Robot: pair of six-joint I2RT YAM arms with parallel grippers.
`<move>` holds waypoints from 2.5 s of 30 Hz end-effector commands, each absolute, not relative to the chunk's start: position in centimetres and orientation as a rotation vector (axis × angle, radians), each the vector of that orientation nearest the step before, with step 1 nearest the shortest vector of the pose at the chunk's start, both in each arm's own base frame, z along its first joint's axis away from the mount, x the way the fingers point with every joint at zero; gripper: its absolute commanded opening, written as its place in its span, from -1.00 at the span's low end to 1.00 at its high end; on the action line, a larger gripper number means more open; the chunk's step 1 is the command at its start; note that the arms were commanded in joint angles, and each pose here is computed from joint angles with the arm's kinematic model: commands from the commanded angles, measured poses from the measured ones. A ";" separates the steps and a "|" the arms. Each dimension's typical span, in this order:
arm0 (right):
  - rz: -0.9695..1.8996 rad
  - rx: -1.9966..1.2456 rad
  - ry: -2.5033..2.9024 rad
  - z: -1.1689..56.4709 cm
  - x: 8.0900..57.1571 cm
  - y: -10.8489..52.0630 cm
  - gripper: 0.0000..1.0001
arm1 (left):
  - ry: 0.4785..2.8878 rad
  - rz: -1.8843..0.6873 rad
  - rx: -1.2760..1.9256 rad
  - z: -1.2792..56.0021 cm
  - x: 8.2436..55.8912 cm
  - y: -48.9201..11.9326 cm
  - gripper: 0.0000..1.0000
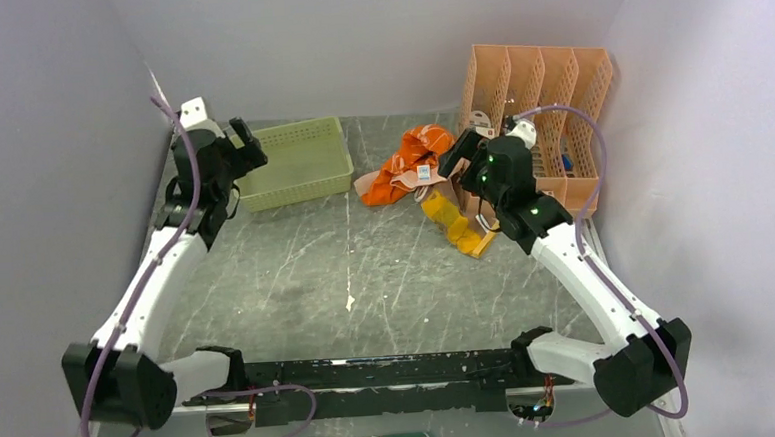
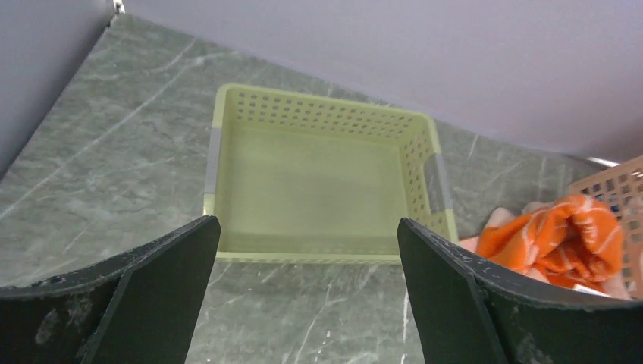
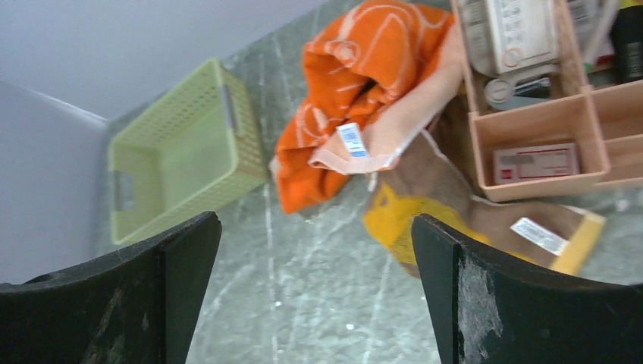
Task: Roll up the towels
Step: Pick up the towel at the center of the board, then move the bin to the corner of the board, then place the towel at the corner of the board.
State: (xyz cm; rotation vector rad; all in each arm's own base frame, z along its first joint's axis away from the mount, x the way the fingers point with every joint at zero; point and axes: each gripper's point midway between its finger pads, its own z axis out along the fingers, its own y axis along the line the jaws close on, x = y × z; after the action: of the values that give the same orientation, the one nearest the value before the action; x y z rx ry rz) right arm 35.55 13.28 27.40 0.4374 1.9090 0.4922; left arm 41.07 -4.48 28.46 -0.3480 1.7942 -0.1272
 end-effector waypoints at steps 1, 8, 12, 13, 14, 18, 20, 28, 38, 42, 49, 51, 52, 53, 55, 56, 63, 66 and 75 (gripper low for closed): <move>0.394 0.348 1.766 30.9 35.4 11.4 1.00 | 1.594 -0.190 -0.315 35.7 38.6 -4.3 1.00; 0.368 0.003 1.805 29.2 36.0 14.1 1.00 | 1.687 -0.511 -0.013 34.8 37.4 -10.9 0.98; 0.173 -0.135 1.957 26.1 39.7 16.3 1.00 | 1.841 -0.529 -0.016 30.0 38.3 -11.6 0.79; 0.152 -0.163 1.974 25.4 40.7 16.9 1.00 | 1.871 -0.524 -0.032 28.5 38.6 -11.5 0.76; 0.139 -0.184 1.999 24.2 41.8 17.6 1.00 | 1.908 -0.516 -0.045 26.8 39.1 -11.5 0.69; 0.096 -0.206 2.049 20.8 46.0 19.3 1.00 | 1.965 -0.397 -0.071 24.4 39.8 -12.2 0.60; 0.104 -0.218 2.073 18.8 47.9 20.3 1.00 | 1.984 -0.359 -0.072 23.8 40.1 -12.6 0.64; -0.026 -0.272 2.186 9.0 53.6 21.2 0.99 | 2.068 -0.407 -0.023 20.9 44.3 -15.4 0.77; 0.209 -0.226 2.108 14.5 53.0 20.5 -1.00 | 2.173 -0.408 0.106 16.0 53.2 -22.1 0.90; 0.279 -0.237 1.966 24.2 50.4 20.2 -1.00 | 2.249 -0.342 0.102 12.3 55.4 -23.7 0.85; 0.393 -0.262 1.789 37.2 43.3 18.6 -1.00 | 2.305 -0.299 0.125 7.7 57.0 -24.3 0.08; 0.427 -0.275 1.766 38.3 41.1 18.3 -1.00 | 2.309 -0.259 0.168 7.6 57.3 -23.3 -0.08; 0.446 -0.289 1.769 38.2 40.1 18.3 -1.00 | 2.306 -0.246 0.189 7.8 57.4 -22.6 -0.21; 0.467 -0.297 1.778 38.0 39.2 18.4 -1.00 | 2.297 -0.246 0.205 8.2 57.5 -21.9 -0.59; 0.543 -0.340 1.802 36.9 37.2 19.1 -1.00 | 2.279 -0.239 0.228 9.3 57.8 -20.0 -0.82; 0.591 -0.375 1.818 36.1 36.2 19.7 -1.00 | 2.267 -0.236 0.243 9.9 58.0 -18.8 -0.82; 0.877 -0.701 1.888 31.9 28.0 26.8 -1.00 | 2.251 -0.142 0.226 12.3 58.4 -13.3 -0.78; 0.916 -0.820 1.872 31.0 24.9 29.2 -1.00 | 2.261 -0.091 0.117 12.6 58.8 -11.4 -0.78; 0.598 -0.741 1.858 28.8 28.7 25.5 0.94 | 2.270 -0.052 -0.085 11.9 58.1 -8.4 -0.74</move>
State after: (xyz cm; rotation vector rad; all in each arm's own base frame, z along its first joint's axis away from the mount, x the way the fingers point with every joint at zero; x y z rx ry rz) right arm 24.30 28.73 27.24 -0.8576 1.9439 0.8564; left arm 57.98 -9.69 9.33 0.0068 2.3286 -0.0887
